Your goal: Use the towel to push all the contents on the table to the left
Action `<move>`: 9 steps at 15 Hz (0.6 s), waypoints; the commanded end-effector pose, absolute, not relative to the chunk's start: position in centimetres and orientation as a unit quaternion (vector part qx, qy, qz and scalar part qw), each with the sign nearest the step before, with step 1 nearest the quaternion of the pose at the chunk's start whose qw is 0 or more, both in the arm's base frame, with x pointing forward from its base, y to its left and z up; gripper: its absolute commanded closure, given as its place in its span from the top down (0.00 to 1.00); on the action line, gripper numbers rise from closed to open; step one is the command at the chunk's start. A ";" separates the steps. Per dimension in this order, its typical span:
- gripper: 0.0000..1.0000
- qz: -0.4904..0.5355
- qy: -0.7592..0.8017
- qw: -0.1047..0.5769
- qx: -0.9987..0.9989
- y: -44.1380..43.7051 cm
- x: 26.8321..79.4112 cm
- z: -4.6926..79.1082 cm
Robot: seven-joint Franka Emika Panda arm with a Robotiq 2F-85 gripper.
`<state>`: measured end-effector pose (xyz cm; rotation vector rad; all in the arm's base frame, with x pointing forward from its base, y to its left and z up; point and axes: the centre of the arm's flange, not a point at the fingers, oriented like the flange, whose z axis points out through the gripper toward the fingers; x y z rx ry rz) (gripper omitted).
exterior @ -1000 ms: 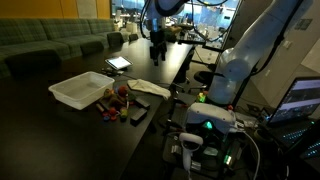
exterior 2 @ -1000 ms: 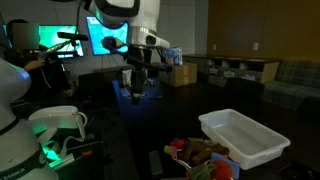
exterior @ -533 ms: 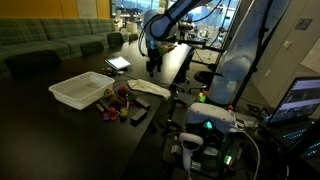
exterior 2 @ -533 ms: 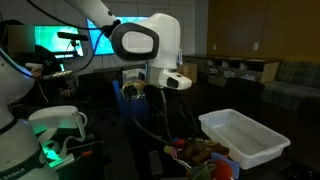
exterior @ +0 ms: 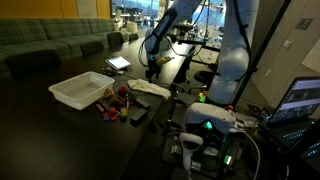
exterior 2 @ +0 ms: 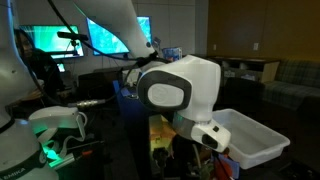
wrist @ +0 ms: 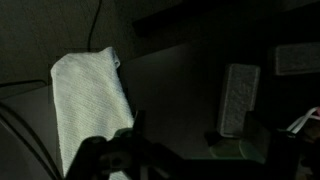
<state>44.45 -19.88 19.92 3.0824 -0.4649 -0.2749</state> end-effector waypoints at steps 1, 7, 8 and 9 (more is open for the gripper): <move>1.00 -0.086 -0.160 -0.017 0.983 -24.2 49.0 15.4; 1.00 -0.082 -0.164 -0.009 0.983 -28.9 51.8 10.8; 1.00 -0.078 -0.163 -0.007 0.983 -29.7 52.0 10.4; 1.00 -0.076 -0.162 -0.008 0.984 -30.4 52.2 9.9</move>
